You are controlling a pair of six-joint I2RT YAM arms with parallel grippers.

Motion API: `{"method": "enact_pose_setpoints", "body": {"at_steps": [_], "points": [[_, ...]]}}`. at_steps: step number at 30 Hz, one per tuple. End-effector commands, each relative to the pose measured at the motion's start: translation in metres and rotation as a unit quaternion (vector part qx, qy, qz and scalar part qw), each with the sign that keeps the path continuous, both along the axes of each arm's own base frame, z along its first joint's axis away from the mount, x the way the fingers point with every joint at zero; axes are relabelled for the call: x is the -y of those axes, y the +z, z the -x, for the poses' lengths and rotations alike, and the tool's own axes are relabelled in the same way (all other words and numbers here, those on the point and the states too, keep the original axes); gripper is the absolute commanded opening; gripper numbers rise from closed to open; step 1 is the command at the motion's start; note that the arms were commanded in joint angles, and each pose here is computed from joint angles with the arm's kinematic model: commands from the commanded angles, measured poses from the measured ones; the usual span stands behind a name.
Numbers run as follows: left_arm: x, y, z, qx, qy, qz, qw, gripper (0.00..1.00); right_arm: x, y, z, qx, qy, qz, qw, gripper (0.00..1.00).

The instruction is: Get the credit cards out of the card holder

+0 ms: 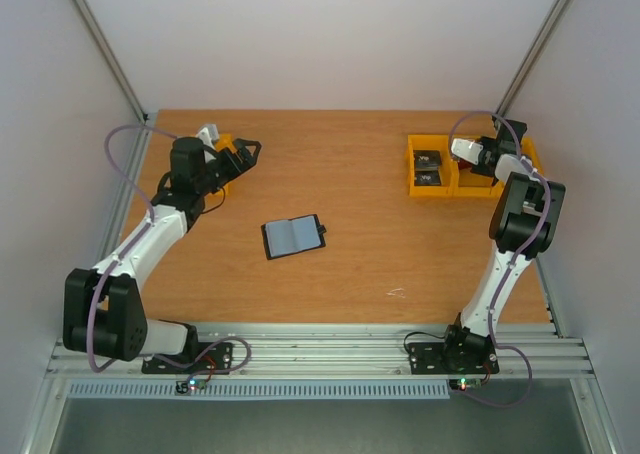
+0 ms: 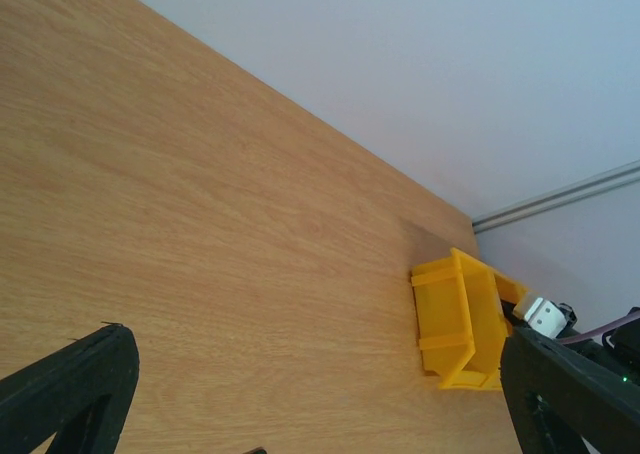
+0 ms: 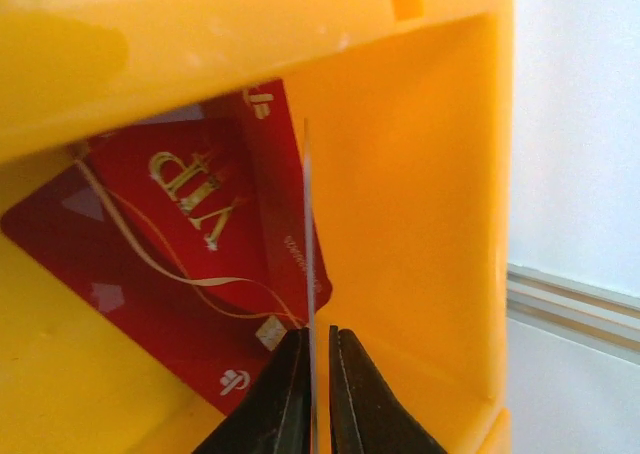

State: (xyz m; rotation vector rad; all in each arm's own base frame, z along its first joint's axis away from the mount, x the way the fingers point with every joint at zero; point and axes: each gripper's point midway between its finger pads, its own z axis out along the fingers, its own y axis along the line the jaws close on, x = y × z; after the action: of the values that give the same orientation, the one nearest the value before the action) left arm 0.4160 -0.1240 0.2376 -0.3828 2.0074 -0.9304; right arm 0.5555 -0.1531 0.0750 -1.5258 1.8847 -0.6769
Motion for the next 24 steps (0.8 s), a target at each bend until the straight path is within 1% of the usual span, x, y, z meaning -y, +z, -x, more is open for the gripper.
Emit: {"method": "enact_pose_setpoints", "body": {"at_steps": [1, 4, 8, 10, 12, 17, 19, 20, 21, 22, 24], "points": [[0.002, 0.018, -0.010, 0.035, -0.001, -0.021, 0.999, 0.99, 0.001, 0.005, -0.016, 0.029, 0.089, 0.104, 0.990, 0.08], [0.003, 0.016, -0.009, 0.033, 0.001, -0.027, 0.999, 0.99, -0.005, 0.001, -0.015, 0.024, 0.098, 0.101, 0.990, 0.14], [-0.003, 0.010, -0.008, 0.023, 0.015, -0.040, 0.999, 0.99, -0.001, -0.004, -0.013, 0.015, 0.083, 0.099, 0.991, 0.34], [-0.005, 0.011, -0.006, 0.023, 0.016, -0.044, 0.999, 0.99, 0.001, -0.003, -0.012, 0.016, 0.079, 0.104, 0.991, 0.41], [-0.005, 0.012, -0.005, 0.025, 0.015, -0.045, 0.999, 0.99, 0.004, 0.004, -0.013, 0.023, 0.074, 0.111, 0.991, 0.46], [-0.004, 0.011, -0.003, 0.027, 0.016, -0.040, 0.999, 0.99, 0.009, 0.021, -0.013, 0.038, 0.062, 0.112, 0.991, 0.65], [-0.004, 0.013, -0.002, 0.030, 0.015, -0.038, 0.999, 0.99, 0.012, 0.026, -0.011, 0.039, 0.059, 0.113, 0.991, 0.75], [-0.004, 0.013, 0.000, 0.030, 0.014, -0.037, 0.999, 0.99, 0.012, 0.028, -0.009, 0.039, 0.058, 0.113, 0.991, 0.84], [-0.004, 0.014, 0.000, 0.032, 0.014, -0.036, 0.999, 0.99, 0.013, 0.030, -0.008, 0.037, 0.057, 0.111, 0.991, 0.96], [-0.004, 0.016, 0.001, 0.033, 0.014, -0.036, 0.999, 0.99, 0.012, 0.031, -0.007, 0.037, 0.057, 0.110, 0.992, 0.98], [-0.003, 0.018, 0.003, 0.036, 0.011, -0.036, 0.999, 0.99, 0.011, 0.035, -0.006, 0.043, 0.058, 0.109, 0.991, 0.99]]}}
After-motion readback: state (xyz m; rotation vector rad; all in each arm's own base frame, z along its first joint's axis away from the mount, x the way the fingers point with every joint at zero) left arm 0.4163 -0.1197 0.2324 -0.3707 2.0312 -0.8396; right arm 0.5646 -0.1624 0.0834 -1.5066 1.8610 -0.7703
